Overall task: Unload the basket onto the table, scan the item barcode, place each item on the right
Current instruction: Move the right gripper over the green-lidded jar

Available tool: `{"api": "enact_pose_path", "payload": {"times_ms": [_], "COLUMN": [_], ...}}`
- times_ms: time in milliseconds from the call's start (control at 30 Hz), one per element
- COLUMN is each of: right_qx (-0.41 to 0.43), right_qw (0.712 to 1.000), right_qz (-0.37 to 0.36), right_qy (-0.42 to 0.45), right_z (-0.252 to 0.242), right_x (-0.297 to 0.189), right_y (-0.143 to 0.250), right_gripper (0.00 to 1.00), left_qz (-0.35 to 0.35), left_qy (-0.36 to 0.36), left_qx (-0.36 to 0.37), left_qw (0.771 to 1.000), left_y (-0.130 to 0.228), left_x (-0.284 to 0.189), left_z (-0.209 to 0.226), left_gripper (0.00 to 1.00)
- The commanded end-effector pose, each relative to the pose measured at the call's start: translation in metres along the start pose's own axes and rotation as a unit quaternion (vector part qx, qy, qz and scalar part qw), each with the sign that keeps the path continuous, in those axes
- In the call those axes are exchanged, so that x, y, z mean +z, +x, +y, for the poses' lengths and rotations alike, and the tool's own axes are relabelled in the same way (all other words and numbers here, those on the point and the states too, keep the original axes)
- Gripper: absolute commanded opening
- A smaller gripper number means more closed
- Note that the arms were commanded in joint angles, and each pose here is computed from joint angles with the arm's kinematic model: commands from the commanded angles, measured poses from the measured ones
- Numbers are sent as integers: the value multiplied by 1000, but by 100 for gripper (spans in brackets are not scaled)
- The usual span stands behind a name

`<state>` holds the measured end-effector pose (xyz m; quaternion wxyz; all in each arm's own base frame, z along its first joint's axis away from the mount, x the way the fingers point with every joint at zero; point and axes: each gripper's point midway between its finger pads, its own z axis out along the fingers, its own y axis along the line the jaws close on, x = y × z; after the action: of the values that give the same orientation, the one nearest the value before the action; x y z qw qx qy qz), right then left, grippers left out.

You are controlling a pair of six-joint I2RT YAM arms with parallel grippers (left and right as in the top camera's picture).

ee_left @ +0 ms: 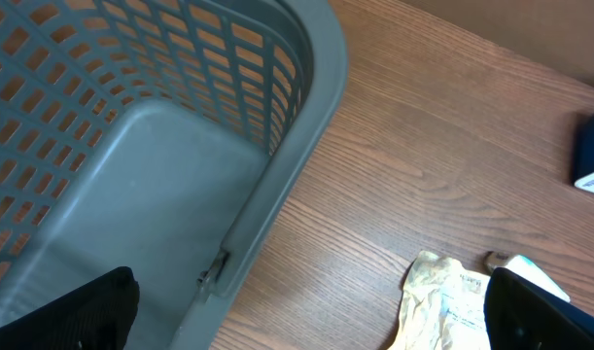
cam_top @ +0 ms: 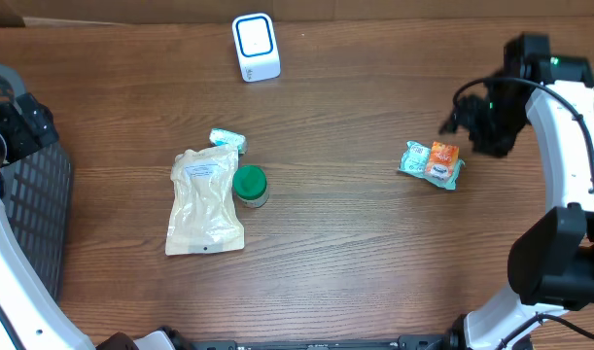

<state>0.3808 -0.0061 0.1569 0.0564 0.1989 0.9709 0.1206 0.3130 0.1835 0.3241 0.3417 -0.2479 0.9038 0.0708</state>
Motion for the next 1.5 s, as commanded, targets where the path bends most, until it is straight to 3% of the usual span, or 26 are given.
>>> {"api": "enact_pose_path", "payload": {"times_ms": [0, 167, 400, 700, 1200, 1467], "right_qx": [-78, -187, -351, -446, -506, -510], "right_qw": [995, 977, 926, 870, 854, 855], "right_qz": [-10, -29, -107, -196, -85, -31], "right_qy": [-55, -95, -86, -81, -84, -90], "right_z": [55, 131, 232, 311, 326, 318], "right_x": [-9, 3, 15, 22, 111, 132], "right_y": [7, 28, 75, 126, 192, 212], "right_gripper": [73, 73, 89, 97, 97, 93], "left_qz": [-16, -16, -16, -16, -16, -16], "left_qy": [-2, -2, -2, -2, -2, -2], "left_qx": [7, 7, 7, 7, 7, 7], "left_qw": [1000, 1000, 1000, 1000, 1000, 1000], "left_y": [-7, -7, -7, -7, -7, -7], "left_x": [-8, -8, -8, -8, -8, -8], "left_z": [0, 0, 0, 0, 0, 0], "left_gripper": [99, 100, 100, 100, 100, 100]}}
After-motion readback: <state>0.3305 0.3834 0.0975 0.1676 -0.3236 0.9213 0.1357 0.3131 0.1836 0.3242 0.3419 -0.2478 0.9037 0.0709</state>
